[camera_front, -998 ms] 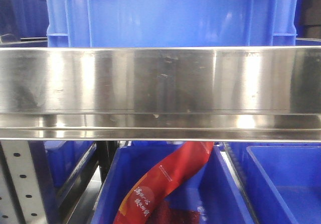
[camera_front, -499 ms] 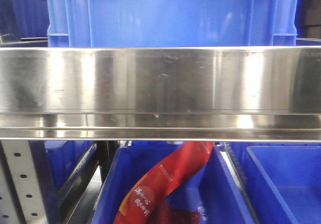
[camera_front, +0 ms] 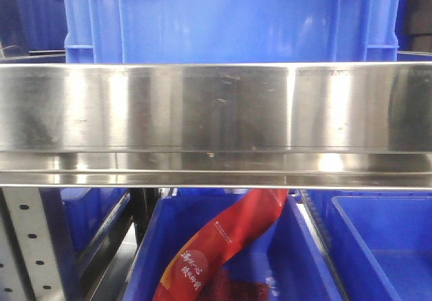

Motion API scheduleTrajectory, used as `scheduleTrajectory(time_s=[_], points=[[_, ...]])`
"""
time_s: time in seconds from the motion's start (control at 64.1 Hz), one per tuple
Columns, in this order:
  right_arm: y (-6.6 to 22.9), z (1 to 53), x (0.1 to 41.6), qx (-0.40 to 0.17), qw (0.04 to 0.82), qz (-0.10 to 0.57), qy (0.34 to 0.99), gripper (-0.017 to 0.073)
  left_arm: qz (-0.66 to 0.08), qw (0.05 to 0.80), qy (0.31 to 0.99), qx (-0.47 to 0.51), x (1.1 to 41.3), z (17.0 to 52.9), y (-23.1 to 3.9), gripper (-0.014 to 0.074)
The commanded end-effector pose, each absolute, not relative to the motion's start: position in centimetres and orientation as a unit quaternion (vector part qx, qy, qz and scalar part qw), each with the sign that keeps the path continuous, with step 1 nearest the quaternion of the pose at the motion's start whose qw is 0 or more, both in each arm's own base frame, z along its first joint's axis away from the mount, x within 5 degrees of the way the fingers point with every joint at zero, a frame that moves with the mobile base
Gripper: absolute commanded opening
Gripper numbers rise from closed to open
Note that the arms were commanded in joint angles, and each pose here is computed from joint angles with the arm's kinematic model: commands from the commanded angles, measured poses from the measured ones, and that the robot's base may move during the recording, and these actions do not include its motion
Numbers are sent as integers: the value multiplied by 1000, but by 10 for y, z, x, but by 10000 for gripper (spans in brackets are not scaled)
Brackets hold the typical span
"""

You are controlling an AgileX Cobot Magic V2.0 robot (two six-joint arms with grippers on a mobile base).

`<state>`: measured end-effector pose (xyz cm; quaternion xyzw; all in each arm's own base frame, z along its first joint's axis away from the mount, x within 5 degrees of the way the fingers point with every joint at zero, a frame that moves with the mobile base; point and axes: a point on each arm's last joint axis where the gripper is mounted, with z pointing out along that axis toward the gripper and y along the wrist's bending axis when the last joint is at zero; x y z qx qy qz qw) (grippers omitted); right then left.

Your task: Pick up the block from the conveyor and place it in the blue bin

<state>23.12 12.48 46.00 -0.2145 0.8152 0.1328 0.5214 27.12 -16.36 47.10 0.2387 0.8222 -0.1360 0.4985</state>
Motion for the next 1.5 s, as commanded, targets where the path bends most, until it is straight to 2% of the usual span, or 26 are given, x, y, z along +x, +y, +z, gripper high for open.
scheduleTrajectory(time_s=[0.0,0.062,0.249,0.39,0.702,0.935,1.481], points=[[116,465,215,-213,542,135,802,-162,-133,513,814,236,250,483,-150,6],[108,465,201,-210,558,138,791,-162,-130,515,814,236,240,481,-143,-109],[87,448,161,-202,594,146,765,-162,-144,531,806,220,201,463,-120,-111],[71,422,132,-198,615,151,748,-162,-158,577,773,212,170,446,-101,-111],[48,351,89,-199,620,147,745,-162,-181,645,716,195,120,367,-72,-111],[42,316,78,-194,640,151,728,-162,-192,661,701,186,109,320,-65,-111],[42,314,79,-193,644,152,724,-162,-195,661,702,182,109,317,-65,-111]])
